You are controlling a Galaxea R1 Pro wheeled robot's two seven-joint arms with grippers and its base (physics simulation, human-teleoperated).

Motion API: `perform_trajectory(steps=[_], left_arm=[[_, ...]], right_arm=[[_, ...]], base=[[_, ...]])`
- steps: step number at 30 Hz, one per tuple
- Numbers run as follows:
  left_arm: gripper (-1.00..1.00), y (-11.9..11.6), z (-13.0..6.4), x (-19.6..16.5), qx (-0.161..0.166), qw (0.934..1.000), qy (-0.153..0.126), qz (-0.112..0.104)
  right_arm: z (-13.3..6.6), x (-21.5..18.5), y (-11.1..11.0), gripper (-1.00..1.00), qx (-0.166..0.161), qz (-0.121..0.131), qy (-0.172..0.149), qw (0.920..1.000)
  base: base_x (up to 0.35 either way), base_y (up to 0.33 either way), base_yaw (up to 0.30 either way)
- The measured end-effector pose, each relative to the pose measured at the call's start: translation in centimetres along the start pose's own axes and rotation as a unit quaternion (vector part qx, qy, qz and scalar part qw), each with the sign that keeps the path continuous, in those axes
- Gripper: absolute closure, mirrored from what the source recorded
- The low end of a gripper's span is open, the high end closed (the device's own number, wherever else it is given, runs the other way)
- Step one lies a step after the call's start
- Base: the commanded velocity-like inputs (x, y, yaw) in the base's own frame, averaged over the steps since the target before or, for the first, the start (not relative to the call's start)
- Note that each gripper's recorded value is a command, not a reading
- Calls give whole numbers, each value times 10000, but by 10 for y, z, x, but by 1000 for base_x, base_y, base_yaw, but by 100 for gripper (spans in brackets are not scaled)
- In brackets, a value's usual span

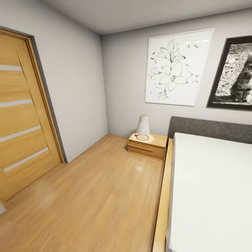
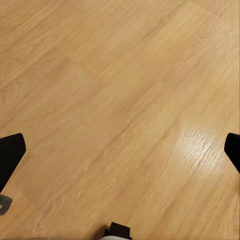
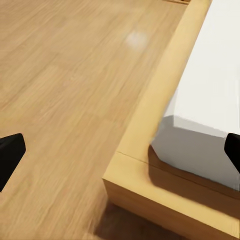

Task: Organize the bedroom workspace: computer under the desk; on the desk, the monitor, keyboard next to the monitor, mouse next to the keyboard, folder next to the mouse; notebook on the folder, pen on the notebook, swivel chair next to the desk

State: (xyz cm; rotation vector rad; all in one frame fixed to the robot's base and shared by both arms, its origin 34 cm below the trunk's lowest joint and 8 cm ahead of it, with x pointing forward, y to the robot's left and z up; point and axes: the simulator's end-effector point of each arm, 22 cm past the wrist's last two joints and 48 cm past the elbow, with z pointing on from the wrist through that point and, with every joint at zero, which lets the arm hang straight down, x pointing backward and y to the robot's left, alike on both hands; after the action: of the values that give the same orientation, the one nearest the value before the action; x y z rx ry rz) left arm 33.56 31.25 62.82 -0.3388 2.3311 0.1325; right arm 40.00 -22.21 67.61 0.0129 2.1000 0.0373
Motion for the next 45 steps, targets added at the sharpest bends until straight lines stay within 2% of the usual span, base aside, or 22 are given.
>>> perform_trajectory(steps=[6,16,45], left_arm=[[-100,-1,0,0,6,10000,-1,0],[-100,-1,0,0,13,10000,0,5],[-100,-3,0,1,23,10000,4,-5]], right_arm=[[0,0,0,-100,-2,-2,-6,10000],[-2,4,0,-100,-9,-6,42,10000],[-2,5,1,-100,-10,-3,55,10000]], base=[[40,0,285],[212,0,285],[5,2,285]])
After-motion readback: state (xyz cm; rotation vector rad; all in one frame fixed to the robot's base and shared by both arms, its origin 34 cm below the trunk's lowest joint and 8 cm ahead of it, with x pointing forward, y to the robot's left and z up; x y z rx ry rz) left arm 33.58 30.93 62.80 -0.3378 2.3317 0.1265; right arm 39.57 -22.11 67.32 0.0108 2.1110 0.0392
